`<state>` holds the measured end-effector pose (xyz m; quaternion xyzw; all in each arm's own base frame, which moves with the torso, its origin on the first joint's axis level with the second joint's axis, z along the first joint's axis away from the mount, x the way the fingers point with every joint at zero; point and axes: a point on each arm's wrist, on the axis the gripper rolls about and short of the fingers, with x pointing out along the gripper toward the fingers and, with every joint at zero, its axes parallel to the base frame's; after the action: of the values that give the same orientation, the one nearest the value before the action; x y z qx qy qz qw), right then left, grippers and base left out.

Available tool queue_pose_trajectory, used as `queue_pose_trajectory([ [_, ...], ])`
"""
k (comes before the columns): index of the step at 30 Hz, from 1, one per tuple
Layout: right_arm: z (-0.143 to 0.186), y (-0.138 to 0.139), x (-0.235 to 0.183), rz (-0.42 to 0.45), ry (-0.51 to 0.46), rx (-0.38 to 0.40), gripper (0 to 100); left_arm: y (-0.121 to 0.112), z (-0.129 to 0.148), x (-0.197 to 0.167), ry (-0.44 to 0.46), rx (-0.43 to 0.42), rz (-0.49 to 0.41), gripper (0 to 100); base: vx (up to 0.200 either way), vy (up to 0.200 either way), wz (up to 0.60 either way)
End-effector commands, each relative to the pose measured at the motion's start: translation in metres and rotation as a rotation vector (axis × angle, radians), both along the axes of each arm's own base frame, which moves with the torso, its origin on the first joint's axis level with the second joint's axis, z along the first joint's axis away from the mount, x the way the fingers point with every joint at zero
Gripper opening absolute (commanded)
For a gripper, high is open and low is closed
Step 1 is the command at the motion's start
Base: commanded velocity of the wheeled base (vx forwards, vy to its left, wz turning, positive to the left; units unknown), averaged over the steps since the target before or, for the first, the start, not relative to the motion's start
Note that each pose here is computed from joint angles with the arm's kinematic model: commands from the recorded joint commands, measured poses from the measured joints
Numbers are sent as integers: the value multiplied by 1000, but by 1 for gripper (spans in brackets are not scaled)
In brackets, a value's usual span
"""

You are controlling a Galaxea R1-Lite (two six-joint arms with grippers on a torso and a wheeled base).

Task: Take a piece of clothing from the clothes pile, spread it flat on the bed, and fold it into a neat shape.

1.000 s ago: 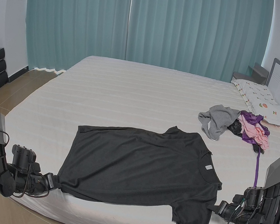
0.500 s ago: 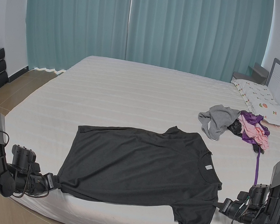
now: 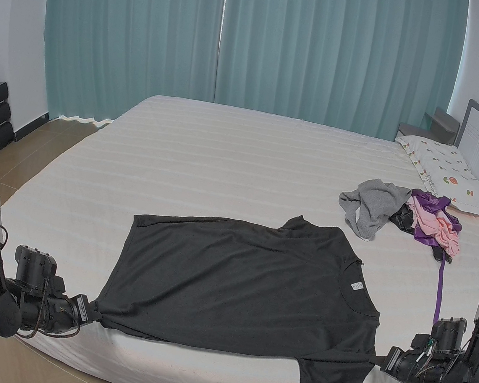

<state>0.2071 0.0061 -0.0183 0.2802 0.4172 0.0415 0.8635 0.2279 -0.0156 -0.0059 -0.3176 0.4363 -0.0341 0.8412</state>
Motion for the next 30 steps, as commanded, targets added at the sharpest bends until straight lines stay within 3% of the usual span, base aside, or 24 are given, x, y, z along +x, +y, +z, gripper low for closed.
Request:
queue_pose_trajectory([
  [1, 10, -4, -8, 14, -9, -26, 0, 0, 2, -4, -7, 19, -19, 0, 0, 0, 0],
  [8, 9, -6, -12, 9, 29, -30, 0, 1, 0, -13, -6, 80, -77, 0, 0, 0, 0],
  [16, 19, -6, -30, 98, 101, -57, 0, 4, 1, -18, -17, 164, -76, 0, 0, 0, 0],
  [30, 17, -9, -44, 160, 188, -106, 0, 6, -3, -38, 5, 270, -204, 0, 0, 0, 0],
])
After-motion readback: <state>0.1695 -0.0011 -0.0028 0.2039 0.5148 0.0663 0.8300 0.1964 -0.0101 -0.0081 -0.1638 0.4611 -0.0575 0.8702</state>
